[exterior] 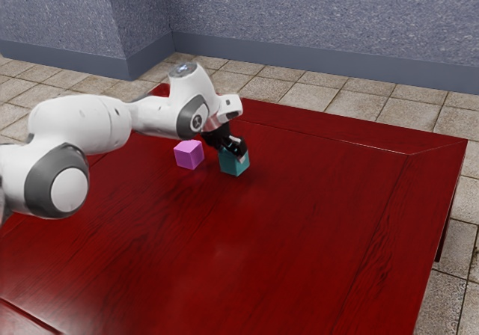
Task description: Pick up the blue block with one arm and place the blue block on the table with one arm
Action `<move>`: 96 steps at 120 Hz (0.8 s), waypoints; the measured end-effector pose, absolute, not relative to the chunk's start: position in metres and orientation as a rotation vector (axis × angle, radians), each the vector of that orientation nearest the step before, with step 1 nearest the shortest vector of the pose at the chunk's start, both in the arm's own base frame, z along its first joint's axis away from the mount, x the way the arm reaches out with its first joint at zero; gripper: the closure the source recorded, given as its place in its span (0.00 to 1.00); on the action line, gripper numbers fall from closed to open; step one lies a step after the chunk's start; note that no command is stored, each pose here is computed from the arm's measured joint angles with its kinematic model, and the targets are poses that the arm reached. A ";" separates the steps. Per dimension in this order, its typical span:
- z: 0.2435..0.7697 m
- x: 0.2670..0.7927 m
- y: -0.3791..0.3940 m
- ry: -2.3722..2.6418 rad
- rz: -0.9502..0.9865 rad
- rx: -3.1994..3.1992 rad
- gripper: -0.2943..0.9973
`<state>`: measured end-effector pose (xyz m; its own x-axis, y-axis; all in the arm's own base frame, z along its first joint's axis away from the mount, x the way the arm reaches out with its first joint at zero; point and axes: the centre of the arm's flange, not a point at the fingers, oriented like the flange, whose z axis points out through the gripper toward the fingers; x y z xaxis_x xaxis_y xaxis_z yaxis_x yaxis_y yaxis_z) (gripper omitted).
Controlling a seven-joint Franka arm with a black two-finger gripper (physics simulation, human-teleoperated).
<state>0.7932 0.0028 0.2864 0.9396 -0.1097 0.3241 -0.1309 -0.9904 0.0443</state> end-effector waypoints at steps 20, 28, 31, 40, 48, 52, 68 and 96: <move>0.283 0.794 -0.002 -0.200 0.501 3.029 0.38; 0.287 0.794 -0.002 -0.205 0.511 3.027 0.34; 0.289 0.794 -0.002 -0.205 0.517 3.027 0.33; 0.303 0.795 0.000 -0.205 0.546 3.026 0.30; 0.331 0.795 0.005 -0.201 0.599 3.022 0.28; 0.361 0.794 0.005 -0.205 0.650 3.015 0.27; 0.603 0.692 -0.043 -0.363 0.868 2.978 0.25; 0.656 0.582 -0.044 -0.703 0.300 3.099 0.24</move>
<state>0.5821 -0.0437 0.6559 0.8854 -0.4321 0.1715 -0.4226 -0.9018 -0.0904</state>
